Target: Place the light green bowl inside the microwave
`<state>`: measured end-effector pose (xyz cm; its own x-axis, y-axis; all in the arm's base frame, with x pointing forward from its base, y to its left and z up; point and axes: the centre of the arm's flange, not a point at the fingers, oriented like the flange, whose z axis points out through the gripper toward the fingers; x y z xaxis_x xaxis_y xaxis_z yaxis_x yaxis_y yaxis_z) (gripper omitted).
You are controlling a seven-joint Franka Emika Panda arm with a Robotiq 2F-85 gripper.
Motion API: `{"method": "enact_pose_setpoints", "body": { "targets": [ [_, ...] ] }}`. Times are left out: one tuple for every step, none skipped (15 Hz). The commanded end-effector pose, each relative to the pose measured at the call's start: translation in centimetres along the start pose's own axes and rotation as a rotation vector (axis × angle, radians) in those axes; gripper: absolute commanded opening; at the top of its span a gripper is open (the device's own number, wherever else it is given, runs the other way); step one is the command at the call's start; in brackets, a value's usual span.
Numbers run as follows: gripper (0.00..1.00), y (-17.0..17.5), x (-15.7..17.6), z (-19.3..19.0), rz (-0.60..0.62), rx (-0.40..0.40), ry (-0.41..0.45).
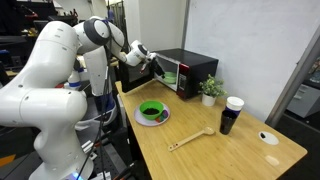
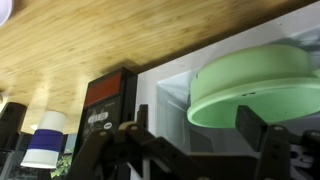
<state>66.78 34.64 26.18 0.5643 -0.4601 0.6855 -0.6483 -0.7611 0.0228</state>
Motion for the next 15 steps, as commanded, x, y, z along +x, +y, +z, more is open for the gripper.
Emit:
{"method": "enact_pose_setpoints", "body": {
  "targets": [
    [0.90,2.6,-0.5,-1.4,0.009,0.003,0.036],
    [0.89,2.9,-0.6,-1.7,0.010,0.001,0.041],
    [0.89,3.1,-0.7,-1.8,0.015,0.002,0.051],
    [0.89,3.3,-0.8,-2.0,0.017,0.001,0.060],
    [0.89,3.5,-0.8,-2.3,0.020,0.001,0.064],
    [0.89,3.7,-0.9,-2.4,0.023,0.000,0.070],
    [0.89,3.9,-1.0,-2.6,0.025,0.001,0.077],
    [0.89,4.1,-1.1,-2.8,0.027,0.001,0.083],
    [0.89,4.4,-1.2,-3.0,0.029,0.003,0.090],
    [0.89,4.6,-1.4,-3.2,0.029,0.004,0.091],
    [0.90,4.8,-1.6,-3.4,0.025,0.004,0.098],
    [0.90,5.0,-1.8,-3.6,0.025,0.008,0.104],
    [0.90,5.4,-2.2,-3.8,0.020,0.012,0.100],
    [0.91,5.7,-2.4,-4.1,0.018,0.016,0.098],
    [0.91,6.1,-2.8,-4.4,0.015,0.023,0.091]
  ]
}}
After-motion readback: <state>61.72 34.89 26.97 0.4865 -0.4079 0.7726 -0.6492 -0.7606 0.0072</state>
